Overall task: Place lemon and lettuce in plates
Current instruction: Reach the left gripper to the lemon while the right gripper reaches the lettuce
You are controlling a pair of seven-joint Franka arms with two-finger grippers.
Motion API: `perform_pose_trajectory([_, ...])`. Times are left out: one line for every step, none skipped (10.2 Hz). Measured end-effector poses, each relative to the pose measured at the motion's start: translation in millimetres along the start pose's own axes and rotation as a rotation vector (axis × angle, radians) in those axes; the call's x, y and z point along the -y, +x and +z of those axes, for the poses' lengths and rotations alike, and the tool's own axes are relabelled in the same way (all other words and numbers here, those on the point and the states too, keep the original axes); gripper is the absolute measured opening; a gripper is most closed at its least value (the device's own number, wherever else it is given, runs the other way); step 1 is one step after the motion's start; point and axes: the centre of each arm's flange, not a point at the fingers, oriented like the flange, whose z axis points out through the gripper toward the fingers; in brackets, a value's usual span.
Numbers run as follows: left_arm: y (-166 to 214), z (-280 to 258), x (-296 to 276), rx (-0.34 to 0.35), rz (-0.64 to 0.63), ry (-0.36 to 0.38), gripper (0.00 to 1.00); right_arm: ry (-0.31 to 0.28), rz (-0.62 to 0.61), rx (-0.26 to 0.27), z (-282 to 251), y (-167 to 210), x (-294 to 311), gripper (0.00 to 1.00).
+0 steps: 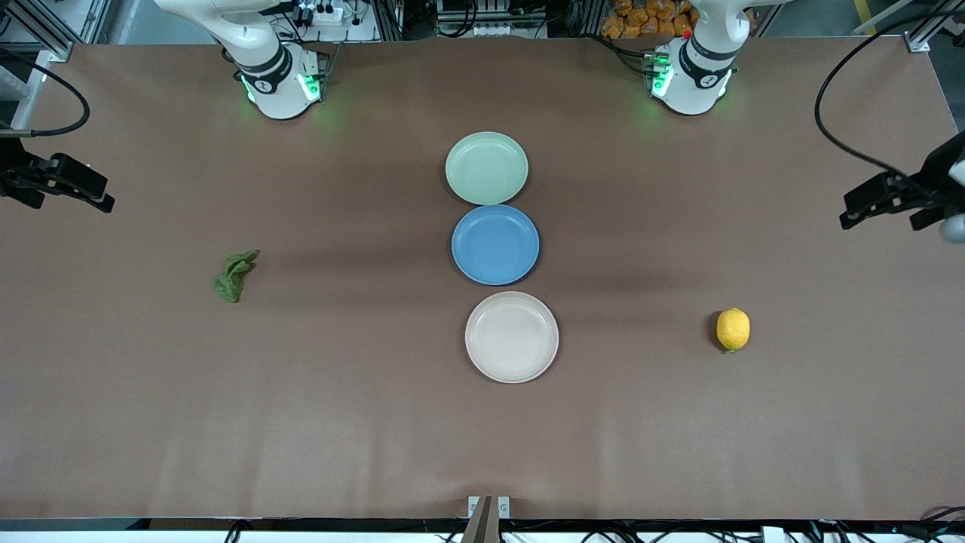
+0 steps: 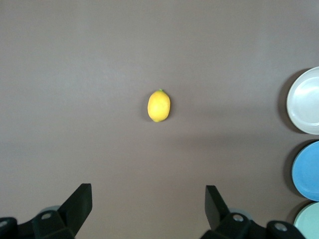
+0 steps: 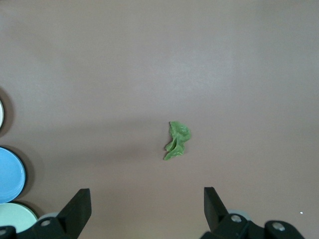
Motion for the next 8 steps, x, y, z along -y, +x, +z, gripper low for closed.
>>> perform_pose_trajectory([10, 25, 4, 0.007, -0.006, -0.003, 1.0, 0.0, 0.0, 0.0, 0, 0, 0, 1.0])
perform_pose_trajectory([18, 51, 10, 0.008, -0.015, -0.005, 1.0, 0.0, 0.002, 0.001, 1, 0, -1, 1.0])
perform_pose_trajectory([22, 77, 13, 0.022, -0.02, -0.007, 1.0, -0.001, 0.005, 0.008, 4, 2, -3, 1.0])
perform_pose_trajectory([27, 102, 15, 0.044, -0.022, -0.009, 1.0, -0.003, 0.007, 0.028, 15, 6, -3, 1.0])
perform_pose_trajectory([34, 129, 16, 0.057, -0.023, -0.013, 1.0, -0.007, 0.007, 0.054, 30, 12, -2, 1.0])
perform_pose_trajectory([43, 159, 17, 0.056, -0.023, -0.017, 1.0, -0.011, 0.007, 0.078, 47, 20, -1, 1.0])
perform_pose_trajectory([50, 191, 18, 0.055, -0.025, -0.021, 1.0, -0.014, 0.008, 0.1, 63, 28, 0, 1.0])
perform_pose_trajectory([56, 226, 19, 0.062, -0.026, -0.026, 1.0, -0.017, 0.009, 0.115, 78, 35, 1, 1.0])
